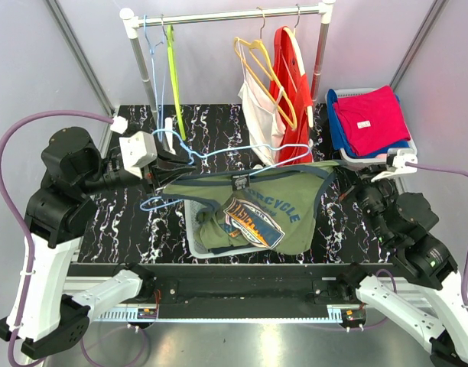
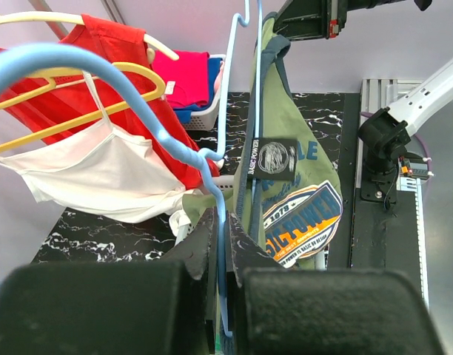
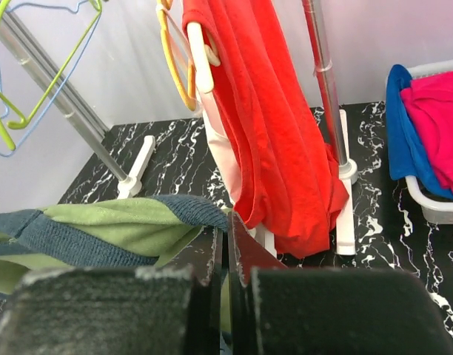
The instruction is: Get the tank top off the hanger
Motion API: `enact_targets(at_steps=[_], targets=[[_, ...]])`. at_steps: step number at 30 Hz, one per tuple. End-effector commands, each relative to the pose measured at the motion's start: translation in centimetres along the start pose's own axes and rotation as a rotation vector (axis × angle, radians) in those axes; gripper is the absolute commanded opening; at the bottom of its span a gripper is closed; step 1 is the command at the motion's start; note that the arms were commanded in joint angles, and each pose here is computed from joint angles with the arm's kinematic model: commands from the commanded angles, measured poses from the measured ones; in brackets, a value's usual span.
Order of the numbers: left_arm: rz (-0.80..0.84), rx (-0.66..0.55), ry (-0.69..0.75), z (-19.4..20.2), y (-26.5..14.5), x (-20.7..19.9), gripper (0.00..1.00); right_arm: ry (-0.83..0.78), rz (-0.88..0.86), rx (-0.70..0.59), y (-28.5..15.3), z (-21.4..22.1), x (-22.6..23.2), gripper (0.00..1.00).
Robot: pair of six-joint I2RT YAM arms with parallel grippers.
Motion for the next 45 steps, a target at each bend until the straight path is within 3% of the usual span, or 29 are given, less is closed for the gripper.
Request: enact_targets(at_steps=[1,4,6,13,16,19,25,27,30,31,33,36,40,45], targets=[[-0.009,-0.066,0.071,-2.5,-0.8,-0.2,0.01,-0.048,-0.034,0.030,0.6,0.5,0.6,0.00],[-0.020,-0.068,0.077,-2.8,-0.7,0.1,0.01,-0.083,-0.264,0.139,0.9,2.8,4.0,0.00],[-0.065,-0.065,0.098,-3.3,-0.9,0.9,0.01,-0.103,-0.301,0.172,1.5,3.3,4.7,0.00],[-0.315,-0.091,0.234,-7.7,-2.9,4.7,0.00,-0.149,-0.321,0.034,2.9,-1.9,6.4,0.02],[-0.357,-0.141,0.283,-10.1,-3.7,5.1,0.00,-0.154,-0.316,-0.023,3.8,-4.3,7.2,0.02],[-0.358,-0.154,0.290,-10.7,-3.8,5.1,0.00,-0.144,-0.370,0.011,4.5,-4.0,8.5,0.04],[-0.391,-0.101,0.319,-9.0,-4.2,5.3,0.00,-0.164,-0.335,0.211,5.2,3.0,6.9,0.18],[-0.424,-0.079,0.339,-8.6,-4.4,5.9,0.00,-0.184,-0.289,0.241,4.9,4.3,5.7,0.32],[-0.429,-0.054,0.359,-7.8,-4.2,6.3,0.00,-0.222,-0.206,0.295,4.1,6.0,3.5,0.43],[-0.419,-0.046,0.362,-7.5,-4.0,6.3,0.00,-0.238,-0.173,0.328,3.6,6.6,2.8,0.55],[-0.363,-0.026,0.363,-6.6,-3.5,5.8,0.00,-0.238,-0.143,0.360,3.1,6.8,2.2,0.63],[-0.277,0.011,0.338,-4.8,-2.6,5.1,0.00,-0.226,-0.143,0.324,1.8,4.7,2.2,0.65],[-0.195,0.081,0.288,-0.9,-1.2,4.8,0.00,-0.185,-0.301,0.096,-1.7,-2.2,4.3,0.71],[-0.096,0.135,0.271,2.5,-0.7,3.3,0.00,-0.232,-0.433,0.042,-4.2,-5.4,5.8,0.88]])
Point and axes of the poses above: each gripper's point midway between its finger pads, its own y axis out along the fingers, its own x axis along the line the jaws close on, z = x × y, the point moved 3 cm from there along -y, back along the fingers
